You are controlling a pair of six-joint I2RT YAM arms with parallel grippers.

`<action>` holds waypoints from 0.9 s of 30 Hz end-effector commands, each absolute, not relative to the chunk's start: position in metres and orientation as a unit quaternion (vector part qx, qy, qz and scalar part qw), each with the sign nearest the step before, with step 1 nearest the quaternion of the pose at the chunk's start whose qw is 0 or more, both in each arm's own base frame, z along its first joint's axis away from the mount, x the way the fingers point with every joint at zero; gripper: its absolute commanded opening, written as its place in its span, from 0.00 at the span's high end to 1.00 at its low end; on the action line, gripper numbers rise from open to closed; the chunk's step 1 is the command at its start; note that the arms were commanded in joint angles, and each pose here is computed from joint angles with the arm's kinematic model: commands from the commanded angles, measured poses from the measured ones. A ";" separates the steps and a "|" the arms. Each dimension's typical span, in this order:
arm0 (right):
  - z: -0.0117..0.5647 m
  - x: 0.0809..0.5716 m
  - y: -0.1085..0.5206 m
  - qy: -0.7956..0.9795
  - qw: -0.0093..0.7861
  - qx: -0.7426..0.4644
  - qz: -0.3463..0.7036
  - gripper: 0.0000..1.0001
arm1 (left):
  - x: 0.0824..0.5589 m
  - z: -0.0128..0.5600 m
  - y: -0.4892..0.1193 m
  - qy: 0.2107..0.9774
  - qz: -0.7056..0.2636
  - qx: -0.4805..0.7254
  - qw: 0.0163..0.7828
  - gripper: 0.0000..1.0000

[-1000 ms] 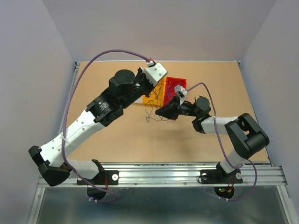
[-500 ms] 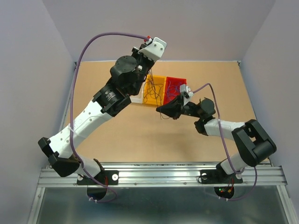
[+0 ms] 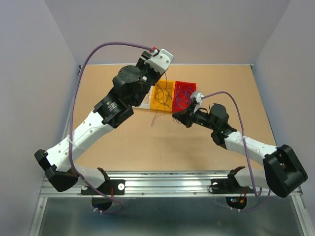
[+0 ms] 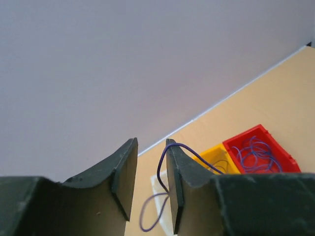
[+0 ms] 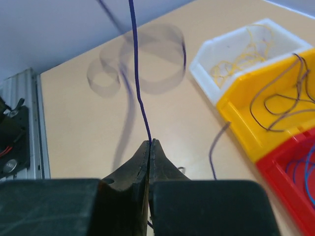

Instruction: Untangle the cables

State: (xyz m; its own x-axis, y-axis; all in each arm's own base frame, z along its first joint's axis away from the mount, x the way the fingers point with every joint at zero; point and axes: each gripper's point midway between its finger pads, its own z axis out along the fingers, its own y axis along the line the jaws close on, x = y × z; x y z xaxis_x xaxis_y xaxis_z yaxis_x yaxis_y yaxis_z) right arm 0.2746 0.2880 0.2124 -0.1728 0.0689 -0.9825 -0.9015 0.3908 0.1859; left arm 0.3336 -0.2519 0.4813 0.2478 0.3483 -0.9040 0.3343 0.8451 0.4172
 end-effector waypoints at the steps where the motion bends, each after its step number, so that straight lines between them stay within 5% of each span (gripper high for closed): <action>1: 0.224 0.286 0.263 0.655 0.594 -0.256 0.391 0.99 | 0.313 0.484 -0.233 0.612 -0.034 0.254 0.748 0.44; 7: 0.252 0.276 0.234 0.635 0.647 -0.202 0.371 0.99 | 0.295 0.462 -0.221 0.617 -0.057 0.254 0.743 0.28; 12: 0.259 0.271 0.233 0.628 0.651 -0.199 0.378 0.99 | 0.285 0.432 -0.237 0.619 -0.095 0.294 0.722 0.30; 15: 0.256 0.276 0.235 0.632 0.648 -0.199 0.376 1.00 | 0.292 0.425 -0.240 0.620 -0.089 0.285 0.725 0.41; 18: 0.255 0.284 0.240 0.631 0.649 -0.199 0.376 0.96 | 0.301 0.417 -0.244 0.628 -0.082 0.280 0.721 0.77; 19: 0.263 0.286 0.242 0.617 0.660 -0.199 0.380 0.93 | 0.303 0.415 -0.245 0.630 -0.084 0.279 0.720 1.00; 27: 0.313 0.242 0.284 0.526 0.600 -0.251 0.547 0.99 | 0.313 0.392 -0.253 0.636 -0.172 0.301 0.689 1.00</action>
